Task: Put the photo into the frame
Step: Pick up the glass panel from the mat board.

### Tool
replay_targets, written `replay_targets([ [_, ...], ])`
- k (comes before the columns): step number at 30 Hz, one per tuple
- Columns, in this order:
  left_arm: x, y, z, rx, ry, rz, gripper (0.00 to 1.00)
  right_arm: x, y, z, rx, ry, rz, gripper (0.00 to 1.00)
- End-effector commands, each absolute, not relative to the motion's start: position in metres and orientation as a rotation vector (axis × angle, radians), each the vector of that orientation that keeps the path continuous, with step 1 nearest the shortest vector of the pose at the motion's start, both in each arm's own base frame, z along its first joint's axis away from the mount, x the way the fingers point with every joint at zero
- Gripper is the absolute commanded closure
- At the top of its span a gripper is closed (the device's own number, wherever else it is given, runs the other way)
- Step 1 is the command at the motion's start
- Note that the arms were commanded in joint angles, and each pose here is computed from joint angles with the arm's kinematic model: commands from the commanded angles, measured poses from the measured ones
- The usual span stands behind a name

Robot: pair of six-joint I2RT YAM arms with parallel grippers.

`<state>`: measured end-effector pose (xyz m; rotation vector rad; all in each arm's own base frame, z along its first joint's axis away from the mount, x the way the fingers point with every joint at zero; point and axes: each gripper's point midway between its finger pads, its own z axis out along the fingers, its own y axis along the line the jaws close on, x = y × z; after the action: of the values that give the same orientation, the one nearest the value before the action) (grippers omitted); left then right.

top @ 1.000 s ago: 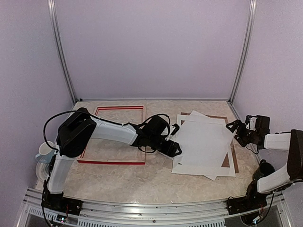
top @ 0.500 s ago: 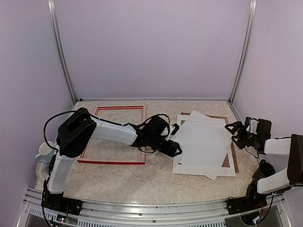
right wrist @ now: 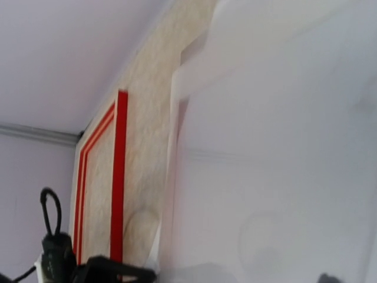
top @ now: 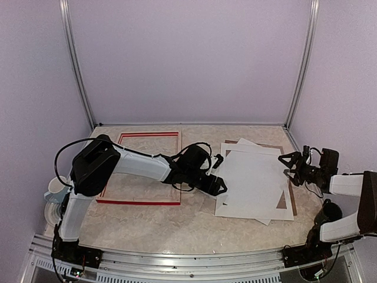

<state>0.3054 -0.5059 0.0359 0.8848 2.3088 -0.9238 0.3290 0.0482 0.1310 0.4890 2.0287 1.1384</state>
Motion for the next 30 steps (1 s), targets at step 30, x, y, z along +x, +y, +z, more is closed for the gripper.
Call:
replay_targets([
  [30,0.284,-0.499,-0.004,0.914,2.423,-0.931,0.23,0.290,0.080,0.096,0.429,2.224,1.320,0.43],
])
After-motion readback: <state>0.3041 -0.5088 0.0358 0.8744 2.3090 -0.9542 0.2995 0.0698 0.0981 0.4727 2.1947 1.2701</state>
